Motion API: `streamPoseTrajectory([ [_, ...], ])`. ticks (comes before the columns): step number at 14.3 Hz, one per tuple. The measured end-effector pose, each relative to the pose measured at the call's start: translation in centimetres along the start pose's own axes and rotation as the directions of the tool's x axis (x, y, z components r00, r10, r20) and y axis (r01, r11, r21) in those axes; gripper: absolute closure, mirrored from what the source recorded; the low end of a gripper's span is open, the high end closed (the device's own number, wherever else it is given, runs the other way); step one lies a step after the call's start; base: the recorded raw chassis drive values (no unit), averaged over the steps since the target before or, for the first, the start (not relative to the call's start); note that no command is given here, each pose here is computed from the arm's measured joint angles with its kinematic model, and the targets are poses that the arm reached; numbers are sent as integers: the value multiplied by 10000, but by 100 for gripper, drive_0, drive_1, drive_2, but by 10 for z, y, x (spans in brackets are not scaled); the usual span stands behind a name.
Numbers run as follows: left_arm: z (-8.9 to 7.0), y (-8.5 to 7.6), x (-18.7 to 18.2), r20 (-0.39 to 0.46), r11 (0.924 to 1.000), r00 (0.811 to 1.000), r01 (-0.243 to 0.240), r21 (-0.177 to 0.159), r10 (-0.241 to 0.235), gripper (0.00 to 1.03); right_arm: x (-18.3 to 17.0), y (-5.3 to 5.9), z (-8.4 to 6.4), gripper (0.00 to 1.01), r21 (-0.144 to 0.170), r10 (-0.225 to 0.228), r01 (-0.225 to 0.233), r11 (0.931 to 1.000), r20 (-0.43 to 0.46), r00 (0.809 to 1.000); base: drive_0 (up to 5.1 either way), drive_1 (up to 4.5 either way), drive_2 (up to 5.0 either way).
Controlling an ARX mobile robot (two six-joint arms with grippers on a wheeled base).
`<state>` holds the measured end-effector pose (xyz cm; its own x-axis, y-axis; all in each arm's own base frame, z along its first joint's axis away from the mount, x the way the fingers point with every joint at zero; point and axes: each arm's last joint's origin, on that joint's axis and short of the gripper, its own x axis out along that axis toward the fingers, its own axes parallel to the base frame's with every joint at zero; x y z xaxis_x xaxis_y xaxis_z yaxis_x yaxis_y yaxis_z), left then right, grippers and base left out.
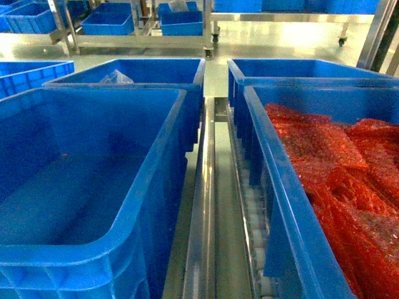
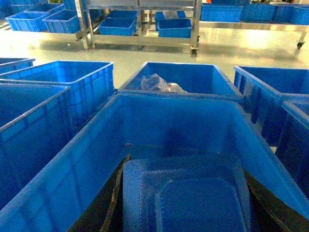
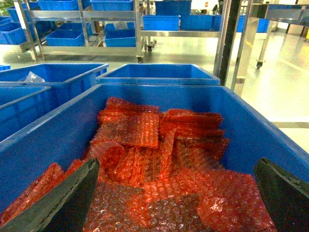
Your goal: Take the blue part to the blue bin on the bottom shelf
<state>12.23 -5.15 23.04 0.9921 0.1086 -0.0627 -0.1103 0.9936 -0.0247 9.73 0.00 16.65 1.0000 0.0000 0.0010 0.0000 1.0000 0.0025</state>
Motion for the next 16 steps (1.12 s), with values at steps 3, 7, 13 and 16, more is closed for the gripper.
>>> streamPoseTrajectory([
  [3,0,0,0,0,10000,10000,-4,4,4,59,0,0,0,3,0,4,-4,10000,0,10000,0,0,0],
  [7,0,0,0,3,10000,10000,0,-2,0,59,0,0,0,3,0,4,-4,10000,0,10000,0,0,0],
  [13,0,0,0,0,10000,10000,0,0,0,59,0,0,0,3,0,4,-4,10000,4,10000,0,0,0],
  [16,-3,-3,4,-878,9769,9747,-1993,769,2058,59,0,0,0,3,0,4,-4,10000,4,10000,0,0,0],
])
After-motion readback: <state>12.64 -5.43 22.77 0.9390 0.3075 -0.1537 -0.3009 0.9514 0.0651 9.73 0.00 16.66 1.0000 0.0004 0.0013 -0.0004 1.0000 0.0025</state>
